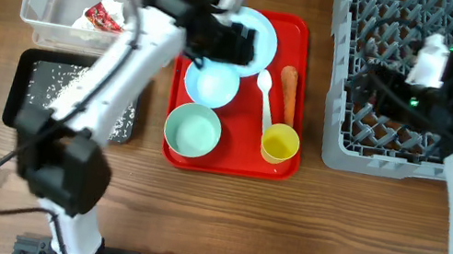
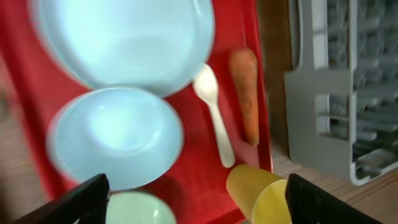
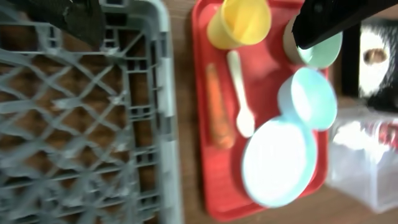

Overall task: Sort waste into correct bins and load items into the dishwasher rack
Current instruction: 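Grasp the yellow cup on the red tray with the left gripper, then lift the yellow cup and hand it to the right gripper, then lower the yellow cup into the grey rack and open the right gripper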

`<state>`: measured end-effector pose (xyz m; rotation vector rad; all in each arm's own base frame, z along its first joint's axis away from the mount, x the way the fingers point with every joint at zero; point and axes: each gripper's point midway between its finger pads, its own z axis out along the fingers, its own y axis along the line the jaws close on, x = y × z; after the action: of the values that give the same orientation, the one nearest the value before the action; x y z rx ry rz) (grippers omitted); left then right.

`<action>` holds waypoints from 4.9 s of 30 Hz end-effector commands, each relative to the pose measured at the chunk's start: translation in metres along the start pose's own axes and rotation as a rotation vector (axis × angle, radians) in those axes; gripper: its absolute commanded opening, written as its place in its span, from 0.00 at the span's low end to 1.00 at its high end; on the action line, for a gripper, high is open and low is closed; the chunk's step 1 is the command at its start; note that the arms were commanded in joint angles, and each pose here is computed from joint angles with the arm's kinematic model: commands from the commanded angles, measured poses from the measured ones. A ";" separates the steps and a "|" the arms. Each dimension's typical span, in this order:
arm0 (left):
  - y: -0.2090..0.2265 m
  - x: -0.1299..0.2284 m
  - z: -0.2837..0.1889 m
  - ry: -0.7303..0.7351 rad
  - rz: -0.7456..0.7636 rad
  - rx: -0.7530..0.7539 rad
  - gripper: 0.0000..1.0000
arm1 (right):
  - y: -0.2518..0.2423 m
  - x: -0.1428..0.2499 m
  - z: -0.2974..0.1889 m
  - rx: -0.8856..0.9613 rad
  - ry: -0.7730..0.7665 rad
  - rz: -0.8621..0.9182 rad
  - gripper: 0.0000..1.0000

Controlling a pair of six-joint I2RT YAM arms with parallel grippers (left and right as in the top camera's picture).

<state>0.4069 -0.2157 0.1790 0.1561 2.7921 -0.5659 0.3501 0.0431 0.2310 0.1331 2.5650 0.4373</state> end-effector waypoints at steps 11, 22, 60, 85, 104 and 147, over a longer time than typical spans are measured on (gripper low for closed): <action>0.015 -0.001 -0.067 -0.061 0.033 0.040 0.86 | 0.036 0.059 0.056 -0.084 0.143 -0.070 0.94; -0.083 0.102 0.053 0.313 0.398 0.042 0.84 | 0.011 0.018 0.024 -0.054 -0.030 -0.021 0.96; -0.078 0.026 -0.023 0.153 0.123 0.512 0.04 | 0.044 -0.005 0.000 -0.268 -0.141 -0.082 0.96; -0.113 -0.015 -0.126 -0.052 0.350 1.144 0.04 | 0.160 -0.027 -0.046 -1.073 -0.300 -0.552 0.92; -0.123 -0.010 -0.118 -0.040 0.366 1.122 0.04 | 0.173 -0.029 -0.060 -1.132 -0.330 -0.607 0.63; -0.003 -0.029 -0.030 -0.061 0.101 0.297 0.80 | -0.068 -0.027 -0.020 0.202 -0.174 0.046 0.53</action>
<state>0.4148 -0.2300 0.2305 0.3886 2.5498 -1.1772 0.3681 0.0057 0.2287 0.1858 2.4243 0.4461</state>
